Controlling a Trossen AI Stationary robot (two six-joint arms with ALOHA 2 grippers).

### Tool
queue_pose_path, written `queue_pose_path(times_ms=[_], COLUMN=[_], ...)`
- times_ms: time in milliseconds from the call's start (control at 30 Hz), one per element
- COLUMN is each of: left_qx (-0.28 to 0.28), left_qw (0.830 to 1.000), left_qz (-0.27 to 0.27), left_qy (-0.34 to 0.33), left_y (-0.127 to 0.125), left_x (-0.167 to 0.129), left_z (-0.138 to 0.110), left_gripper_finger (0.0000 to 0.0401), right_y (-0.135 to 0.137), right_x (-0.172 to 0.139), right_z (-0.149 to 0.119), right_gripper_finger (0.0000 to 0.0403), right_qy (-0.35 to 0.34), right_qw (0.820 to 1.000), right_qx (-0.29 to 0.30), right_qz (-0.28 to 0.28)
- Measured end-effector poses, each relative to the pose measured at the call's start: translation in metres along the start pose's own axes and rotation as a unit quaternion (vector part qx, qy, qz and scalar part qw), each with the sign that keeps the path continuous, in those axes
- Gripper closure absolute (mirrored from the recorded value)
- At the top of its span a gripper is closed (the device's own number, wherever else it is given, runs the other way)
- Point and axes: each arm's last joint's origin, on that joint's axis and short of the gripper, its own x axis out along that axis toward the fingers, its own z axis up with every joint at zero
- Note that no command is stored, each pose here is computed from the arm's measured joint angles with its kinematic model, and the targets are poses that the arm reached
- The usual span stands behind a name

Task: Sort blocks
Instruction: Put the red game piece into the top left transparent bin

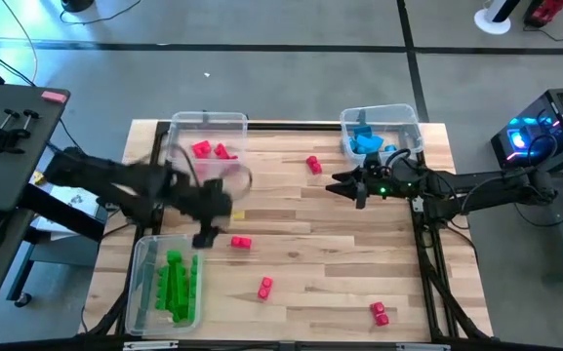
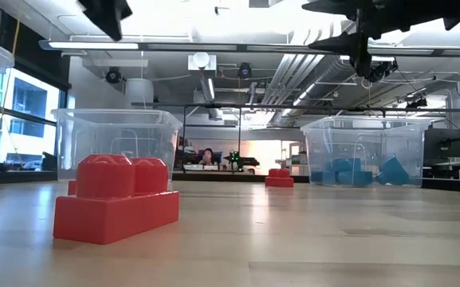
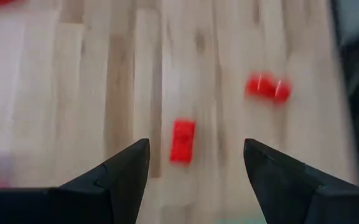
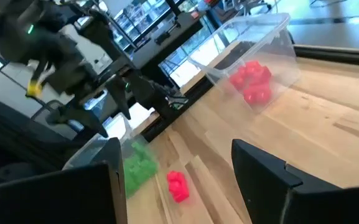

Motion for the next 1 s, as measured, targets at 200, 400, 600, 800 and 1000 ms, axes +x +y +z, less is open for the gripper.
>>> queue_pose_path(times_ms=[200,400,600,800,1000], left_qx=[0.205,0.202,0.127,0.118,0.139], left_qw=[0.977,0.975,0.984,0.979,0.968], left_qz=[0.035,0.051,-0.031,-0.008,0.005], left_qy=[0.038,0.080,0.123,0.168,0.207], left_y=[-0.046,-0.042,-0.025,-0.016,-0.014], left_x=[0.043,0.100,0.137,0.164,0.189], left_z=[-0.015,-0.012,-0.006,-0.011,-0.019], left_gripper_finger=[0.0155,0.0155,0.0155,0.0155,0.0155], right_y=[0.000,0.000,0.000,-0.001,-0.001], right_x=[0.000,0.000,0.000,0.000,0.000], right_z=[-0.001,-0.001,-0.001,-0.003,-0.003], right_gripper_finger=[0.0227,0.0227,0.0227,0.0227,0.0227], right_qy=[0.006,0.006,0.012,0.023,0.028], right_qw=[1.000,1.000,1.000,1.000,1.000], right_qx=[0.000,0.000,0.010,0.011,0.011], right_qz=[0.004,0.004,0.010,0.007,0.009])
